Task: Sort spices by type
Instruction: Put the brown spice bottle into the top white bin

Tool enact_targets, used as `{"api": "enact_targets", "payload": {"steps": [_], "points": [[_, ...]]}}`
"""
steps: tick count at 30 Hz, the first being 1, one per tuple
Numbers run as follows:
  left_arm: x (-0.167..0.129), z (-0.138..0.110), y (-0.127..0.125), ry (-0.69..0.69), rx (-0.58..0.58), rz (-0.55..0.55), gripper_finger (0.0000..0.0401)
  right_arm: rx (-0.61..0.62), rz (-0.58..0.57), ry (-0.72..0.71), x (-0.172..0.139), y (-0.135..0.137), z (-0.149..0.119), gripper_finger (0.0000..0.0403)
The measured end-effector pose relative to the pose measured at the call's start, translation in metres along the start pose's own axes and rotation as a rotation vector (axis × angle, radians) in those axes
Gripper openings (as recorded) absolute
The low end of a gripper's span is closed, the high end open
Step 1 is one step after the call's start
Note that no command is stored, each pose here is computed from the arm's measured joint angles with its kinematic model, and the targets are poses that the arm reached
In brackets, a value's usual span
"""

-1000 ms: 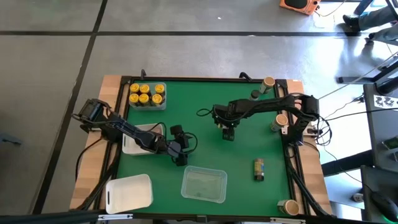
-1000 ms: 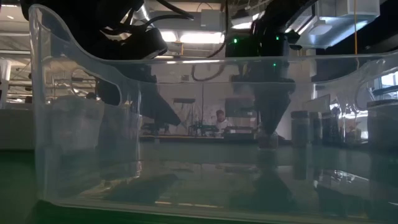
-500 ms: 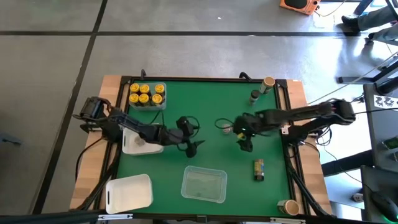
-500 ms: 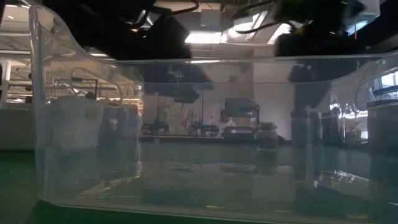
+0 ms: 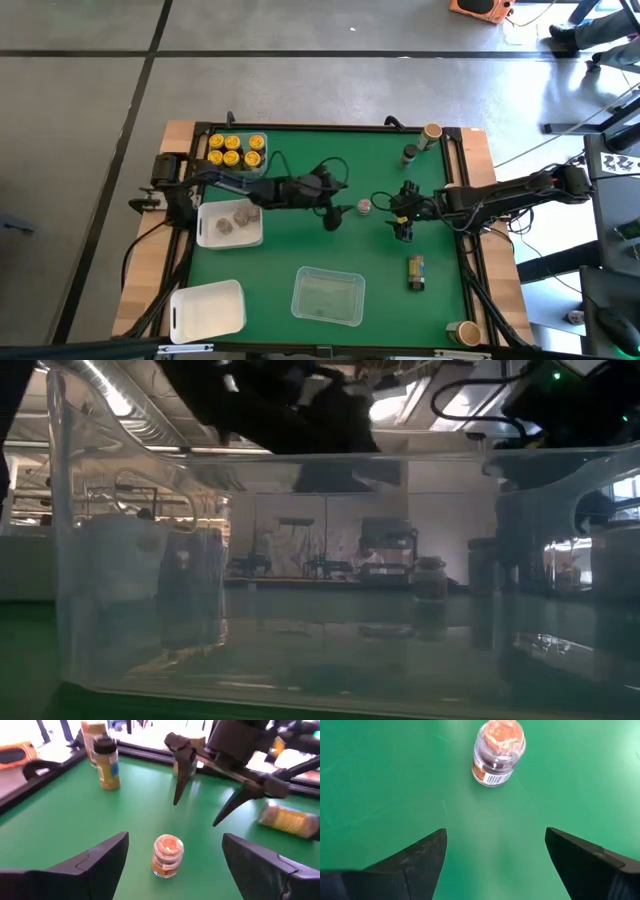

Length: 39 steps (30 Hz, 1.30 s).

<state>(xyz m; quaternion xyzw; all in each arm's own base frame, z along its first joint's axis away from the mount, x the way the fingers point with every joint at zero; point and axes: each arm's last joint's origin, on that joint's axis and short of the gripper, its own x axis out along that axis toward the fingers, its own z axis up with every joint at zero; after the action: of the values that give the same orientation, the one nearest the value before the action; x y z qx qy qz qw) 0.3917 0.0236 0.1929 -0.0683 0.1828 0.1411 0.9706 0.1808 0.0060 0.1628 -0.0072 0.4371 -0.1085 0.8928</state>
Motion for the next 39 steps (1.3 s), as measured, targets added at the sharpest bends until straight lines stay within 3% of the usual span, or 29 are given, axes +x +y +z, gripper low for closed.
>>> {"api": "enact_targets", "payload": {"steps": [9,21,30,34,39], "points": [[0.054,0.006,0.008,0.194,0.04,-0.028,0.031,0.043,-0.027,-0.022,0.009,0.0,-0.01,0.0337],[0.091,-0.02,0.009,0.238,0.115,-0.024,0.031,0.084,-0.046,-0.077,0.009,0.0,-0.005,0.0337],[0.102,-0.029,0.005,0.17,0.182,-0.047,0.0307,0.087,-0.105,-0.097,0.008,-0.002,-0.004,0.0337],[0.108,-0.038,0.009,0.176,0.172,-0.061,0.0287,0.082,-0.111,-0.105,0.008,-0.002,-0.003,0.0337],[0.112,-0.045,0.008,0.182,0.19,-0.069,0.0229,0.075,-0.119,-0.121,0.008,-0.002,-0.002,0.0337]]}}
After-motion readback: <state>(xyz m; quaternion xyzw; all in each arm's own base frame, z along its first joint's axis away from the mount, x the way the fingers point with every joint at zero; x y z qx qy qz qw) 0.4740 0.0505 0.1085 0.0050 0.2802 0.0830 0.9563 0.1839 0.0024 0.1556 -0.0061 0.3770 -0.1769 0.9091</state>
